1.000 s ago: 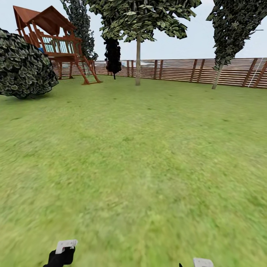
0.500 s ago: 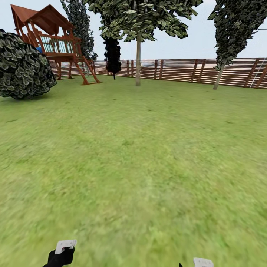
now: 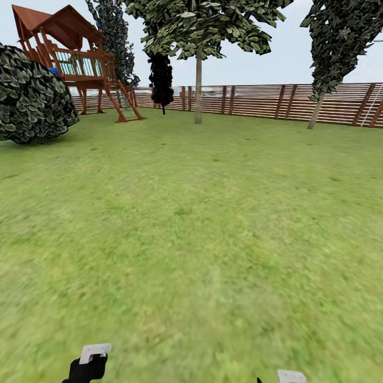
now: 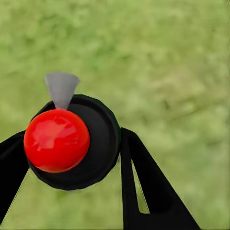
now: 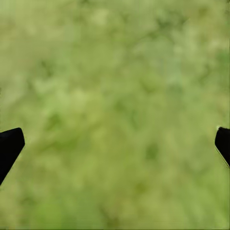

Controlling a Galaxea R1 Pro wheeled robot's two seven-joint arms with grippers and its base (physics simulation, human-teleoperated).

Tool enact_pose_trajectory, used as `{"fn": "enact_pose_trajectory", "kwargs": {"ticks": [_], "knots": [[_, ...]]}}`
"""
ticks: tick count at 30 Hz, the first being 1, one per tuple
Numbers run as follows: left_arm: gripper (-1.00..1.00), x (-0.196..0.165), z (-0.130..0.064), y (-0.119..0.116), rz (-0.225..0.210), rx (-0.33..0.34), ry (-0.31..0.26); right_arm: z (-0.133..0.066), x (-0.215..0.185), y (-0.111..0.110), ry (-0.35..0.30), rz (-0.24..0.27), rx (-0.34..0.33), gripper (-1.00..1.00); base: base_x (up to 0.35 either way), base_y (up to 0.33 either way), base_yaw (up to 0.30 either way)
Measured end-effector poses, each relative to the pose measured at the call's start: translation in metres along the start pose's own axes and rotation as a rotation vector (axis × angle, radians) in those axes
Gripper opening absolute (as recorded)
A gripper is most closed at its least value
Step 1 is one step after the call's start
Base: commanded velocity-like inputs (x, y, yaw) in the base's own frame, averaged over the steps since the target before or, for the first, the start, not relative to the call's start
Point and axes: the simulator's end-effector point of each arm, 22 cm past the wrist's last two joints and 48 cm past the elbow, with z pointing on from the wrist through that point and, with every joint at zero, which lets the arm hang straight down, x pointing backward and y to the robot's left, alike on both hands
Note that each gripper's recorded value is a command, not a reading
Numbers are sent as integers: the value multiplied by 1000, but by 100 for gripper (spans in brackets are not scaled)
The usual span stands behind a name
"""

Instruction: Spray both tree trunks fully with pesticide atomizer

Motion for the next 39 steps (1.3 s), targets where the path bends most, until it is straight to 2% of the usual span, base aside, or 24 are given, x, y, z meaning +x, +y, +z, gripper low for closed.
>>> {"fn": "enact_pose_trajectory", "kwargs": {"ticks": [39], "knots": [[-100, 0, 0, -5, -7, 5, -2, 0, 0, 0, 0, 0, 0, 100, 339, 0, 0]]}}
